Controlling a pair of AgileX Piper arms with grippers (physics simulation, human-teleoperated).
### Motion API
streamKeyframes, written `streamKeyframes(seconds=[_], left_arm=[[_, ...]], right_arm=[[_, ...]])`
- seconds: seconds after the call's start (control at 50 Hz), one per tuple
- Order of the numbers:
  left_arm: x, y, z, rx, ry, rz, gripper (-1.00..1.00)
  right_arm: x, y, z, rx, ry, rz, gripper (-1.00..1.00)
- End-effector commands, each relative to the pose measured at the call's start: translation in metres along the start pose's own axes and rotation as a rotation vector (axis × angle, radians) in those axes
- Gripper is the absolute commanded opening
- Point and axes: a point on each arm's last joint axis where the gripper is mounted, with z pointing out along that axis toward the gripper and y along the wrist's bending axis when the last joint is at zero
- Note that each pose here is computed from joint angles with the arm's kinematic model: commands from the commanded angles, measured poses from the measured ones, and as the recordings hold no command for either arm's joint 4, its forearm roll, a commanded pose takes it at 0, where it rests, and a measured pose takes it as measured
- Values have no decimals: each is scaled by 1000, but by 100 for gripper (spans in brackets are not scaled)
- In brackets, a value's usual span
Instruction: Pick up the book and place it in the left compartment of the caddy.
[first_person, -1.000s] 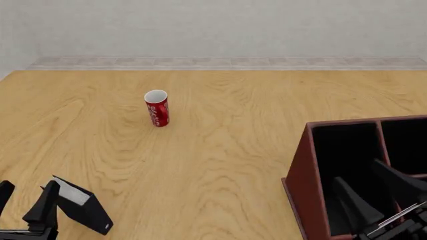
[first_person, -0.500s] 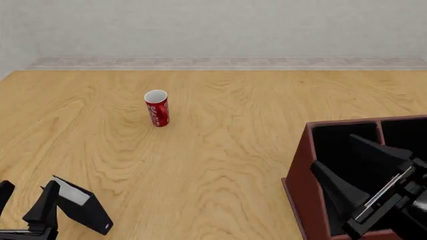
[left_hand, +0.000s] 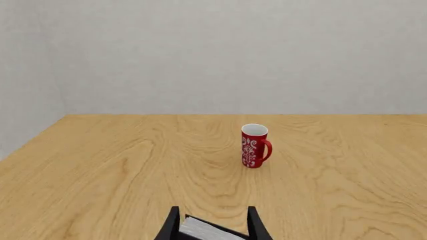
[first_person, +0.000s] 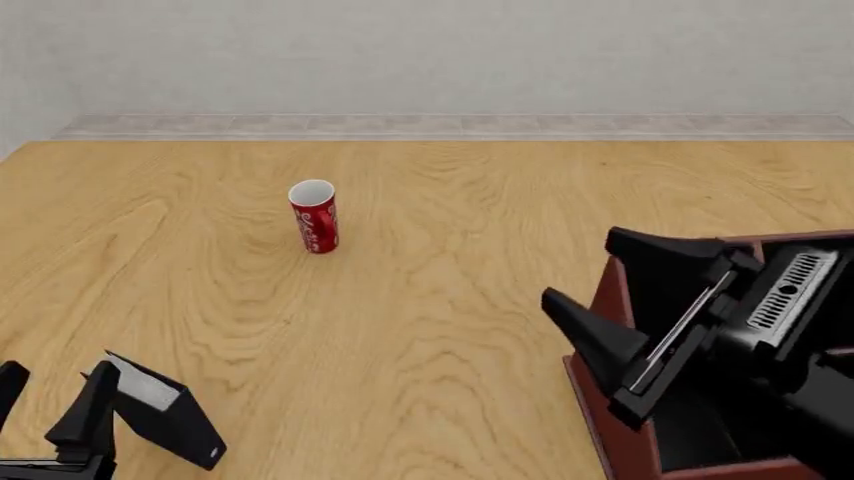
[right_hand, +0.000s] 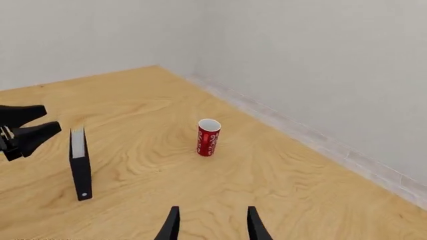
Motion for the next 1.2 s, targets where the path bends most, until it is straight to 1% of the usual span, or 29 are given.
streamKeyframes(seconds=[0.02,0.04,0.18,0.22,0.26,0.32,0.44,0.46,0.58,0.72,0.76,0.8,0.86,0.94,1.1,1.2], left_arm=[[0,0,0,0,0,0,100],[0,0,0,0,0,0,100],[0,0,0,0,0,0,100],[0,0,0,0,0,0,100],[0,0,0,0,0,0,100],[0,0,0,0,0,0,100],[0,0,0,0,0,0,100],[0,0,0,0,0,0,100],[0,0,0,0,0,0,100],[0,0,0,0,0,0,100],[0,0,0,0,0,0,100],[0,0,0,0,0,0,100],[0,0,0,0,0,0,100],[0,0,0,0,0,0,100],[0,0,0,0,0,0,100],[0,0,0,0,0,0,100]], right_arm=[[-10,6,17,-52,36,3,100],[-9,8,19,-60,44,-7,100],[-10,12,27,-88,64,-14,100],[-10,14,29,-96,73,-1,100],[-8,16,32,-111,88,-10,100],[-11,18,33,-123,93,-1,100],[-13,25,41,-156,115,-8,100],[-14,26,43,-161,120,0,100],[-13,33,53,-193,138,-11,100],[-13,40,60,-219,150,-19,100],[-14,42,62,-226,154,-10,100],[-12,44,65,-233,162,-18,100],[-12,46,67,-239,167,-12,100],[-9,50,76,-251,178,-28,100],[-10,60,86,-281,192,-31,100],[-9,62,95,-284,207,-41,100]])
